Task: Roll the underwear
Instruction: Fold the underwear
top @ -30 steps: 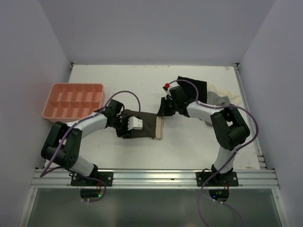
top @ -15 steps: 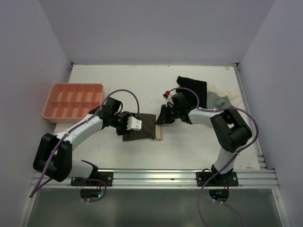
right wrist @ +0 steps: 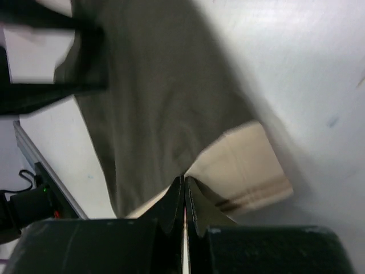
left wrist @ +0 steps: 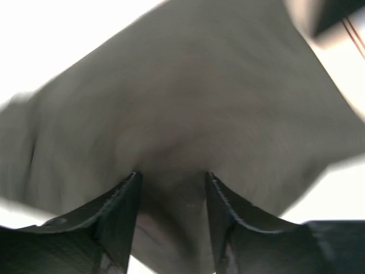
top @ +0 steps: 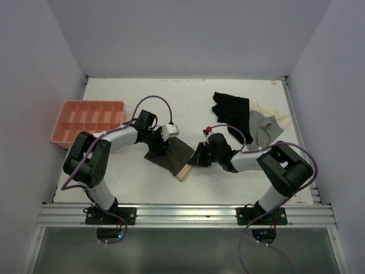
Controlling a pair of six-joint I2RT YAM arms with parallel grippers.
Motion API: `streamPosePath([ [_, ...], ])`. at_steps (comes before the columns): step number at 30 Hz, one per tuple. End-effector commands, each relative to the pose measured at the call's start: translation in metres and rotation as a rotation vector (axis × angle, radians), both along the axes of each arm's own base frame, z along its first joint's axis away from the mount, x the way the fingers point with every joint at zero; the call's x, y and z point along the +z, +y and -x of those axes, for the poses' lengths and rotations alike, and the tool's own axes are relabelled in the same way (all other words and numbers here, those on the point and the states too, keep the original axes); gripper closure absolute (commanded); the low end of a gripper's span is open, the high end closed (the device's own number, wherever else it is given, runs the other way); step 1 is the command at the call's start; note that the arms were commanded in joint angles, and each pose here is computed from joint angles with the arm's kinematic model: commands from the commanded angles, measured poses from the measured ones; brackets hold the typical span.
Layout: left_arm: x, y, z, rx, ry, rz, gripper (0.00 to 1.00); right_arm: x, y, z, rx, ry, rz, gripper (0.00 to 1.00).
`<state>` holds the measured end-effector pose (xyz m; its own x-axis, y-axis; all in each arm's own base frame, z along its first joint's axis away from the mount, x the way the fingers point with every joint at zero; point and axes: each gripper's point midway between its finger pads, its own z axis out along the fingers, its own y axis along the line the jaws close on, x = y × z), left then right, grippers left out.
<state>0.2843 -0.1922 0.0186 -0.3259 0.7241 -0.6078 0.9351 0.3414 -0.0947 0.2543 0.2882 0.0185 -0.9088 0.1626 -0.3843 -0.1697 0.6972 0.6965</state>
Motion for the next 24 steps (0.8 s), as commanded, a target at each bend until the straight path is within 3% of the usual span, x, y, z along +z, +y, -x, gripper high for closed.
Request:
streamPosePath([
  [1, 0.016, -0.016, -0.050, 0.044, -0.100, 0.068, 0.46, -0.007, 0.001, 0.030, -0.121, 0.052, 0.028, 1.00],
  [4, 0.036, -0.033, -0.079, -0.002, -0.186, 0.138, 0.37, 0.008, 0.028, 0.059, -0.107, 0.053, -0.028, 1.00],
  [7, 0.093, -0.057, -0.114, -0.040, -0.250, 0.248, 0.30, 0.038, 0.053, 0.076, -0.049, 0.028, -0.106, 0.99],
  [10, 0.123, -0.052, -0.120, 0.002, -0.278, 0.261, 0.28, 0.072, 0.054, 0.060, -0.084, -0.059, -0.143, 0.92],
  [13, 0.146, -0.029, -0.124, 0.200, -0.295, 0.234, 0.29, 0.112, 0.046, 0.029, -0.098, -0.226, -0.051, 0.85],
  [14, 0.138, -0.023, -0.110, 0.224, -0.252, 0.216, 0.29, 0.113, 0.042, 0.018, -0.106, -0.246, -0.005, 0.85],
  [18, 0.145, -0.004, -0.068, 0.338, -0.211, 0.242, 0.27, 0.124, 0.058, -0.018, 0.062, -0.373, 0.162, 0.82],
  [20, 0.153, 0.005, -0.050, 0.380, -0.203, 0.272, 0.25, 0.103, 0.066, -0.006, 0.246, -0.323, 0.252, 0.82],
  [22, 0.168, 0.011, -0.041, 0.372, -0.196, 0.321, 0.24, 0.093, 0.079, -0.010, 0.443, -0.368, 0.323, 0.80],
  [23, 0.173, 0.013, -0.039, 0.367, -0.182, 0.338, 0.23, 0.085, 0.077, 0.006, 0.550, -0.324, 0.337, 0.76],
  [24, 0.178, 0.024, -0.043, 0.392, -0.178, 0.352, 0.22, 0.087, 0.082, 0.000, 0.643, -0.379, 0.374, 0.71],
])
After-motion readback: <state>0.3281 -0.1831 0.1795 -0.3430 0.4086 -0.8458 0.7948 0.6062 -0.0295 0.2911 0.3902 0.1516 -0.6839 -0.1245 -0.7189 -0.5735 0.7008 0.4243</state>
